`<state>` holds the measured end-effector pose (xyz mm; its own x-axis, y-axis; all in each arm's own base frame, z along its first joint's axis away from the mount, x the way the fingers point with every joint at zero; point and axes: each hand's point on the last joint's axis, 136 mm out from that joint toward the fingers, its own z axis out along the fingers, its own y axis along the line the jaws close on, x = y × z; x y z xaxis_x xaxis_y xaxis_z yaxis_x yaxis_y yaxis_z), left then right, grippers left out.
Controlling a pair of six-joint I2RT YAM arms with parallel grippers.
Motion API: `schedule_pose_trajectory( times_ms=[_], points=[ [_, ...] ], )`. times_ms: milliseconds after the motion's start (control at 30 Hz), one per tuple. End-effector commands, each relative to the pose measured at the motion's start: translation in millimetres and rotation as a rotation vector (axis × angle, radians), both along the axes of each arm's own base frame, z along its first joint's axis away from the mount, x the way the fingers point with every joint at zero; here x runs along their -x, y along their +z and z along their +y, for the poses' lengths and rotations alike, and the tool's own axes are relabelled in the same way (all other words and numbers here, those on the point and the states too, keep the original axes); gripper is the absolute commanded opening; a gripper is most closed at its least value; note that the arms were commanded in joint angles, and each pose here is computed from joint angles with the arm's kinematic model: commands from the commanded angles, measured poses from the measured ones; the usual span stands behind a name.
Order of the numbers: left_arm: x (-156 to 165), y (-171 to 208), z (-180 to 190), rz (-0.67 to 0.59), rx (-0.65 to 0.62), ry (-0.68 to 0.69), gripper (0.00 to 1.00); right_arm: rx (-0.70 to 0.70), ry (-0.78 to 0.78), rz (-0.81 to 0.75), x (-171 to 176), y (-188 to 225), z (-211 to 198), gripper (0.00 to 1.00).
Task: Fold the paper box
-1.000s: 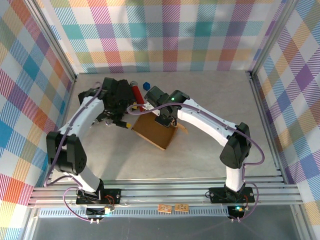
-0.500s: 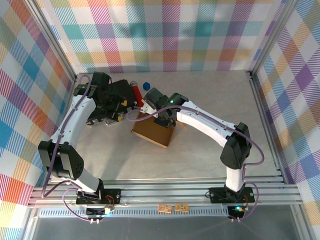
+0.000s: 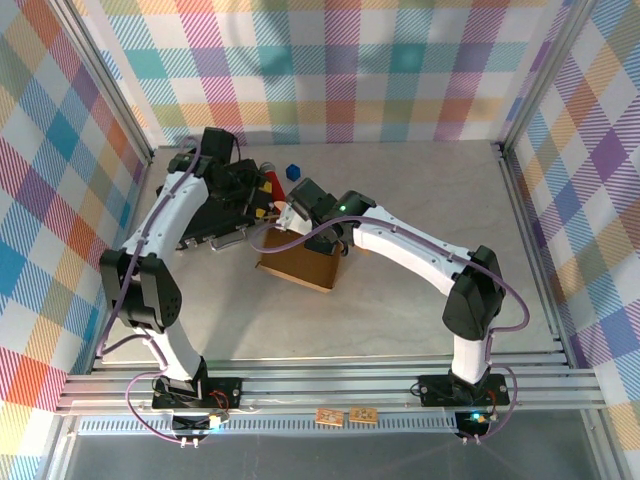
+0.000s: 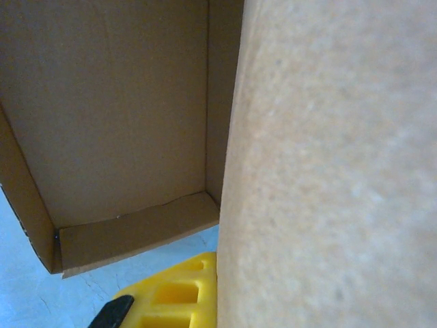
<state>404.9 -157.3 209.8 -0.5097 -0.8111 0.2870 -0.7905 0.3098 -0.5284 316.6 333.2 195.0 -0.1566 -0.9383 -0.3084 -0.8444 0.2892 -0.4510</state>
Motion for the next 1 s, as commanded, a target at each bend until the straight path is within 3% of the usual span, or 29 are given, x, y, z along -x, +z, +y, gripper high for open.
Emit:
schedule_pose_trajectory(
  times_ms=[0, 367, 633, 967],
  points=[
    [0.5, 13.5, -21.6, -0.034, 0.059, -0.057, 0.51, -0.076, 0.041, -0.004, 8.7, 22.8, 7.5, 0.0],
    [10.3, 31.7, -52.2, -0.052, 0.135, -0.1, 0.51, -0.077, 0.0, -0.007, 2.7, 32.3, -5.7, 0.0],
    [23.3, 45.5, -24.4, -0.059, 0.052, -0.101, 0.59, -0.112, 0.012, 0.017, 6.9, 41.3, -17.9, 0.0],
    [24.5, 63.7, -32.3, -0.087, 0.092, -0.123, 0.59, -0.134, 0.036, 0.083, 23.4, 46.3, -30.1, 0.0]
  ],
)
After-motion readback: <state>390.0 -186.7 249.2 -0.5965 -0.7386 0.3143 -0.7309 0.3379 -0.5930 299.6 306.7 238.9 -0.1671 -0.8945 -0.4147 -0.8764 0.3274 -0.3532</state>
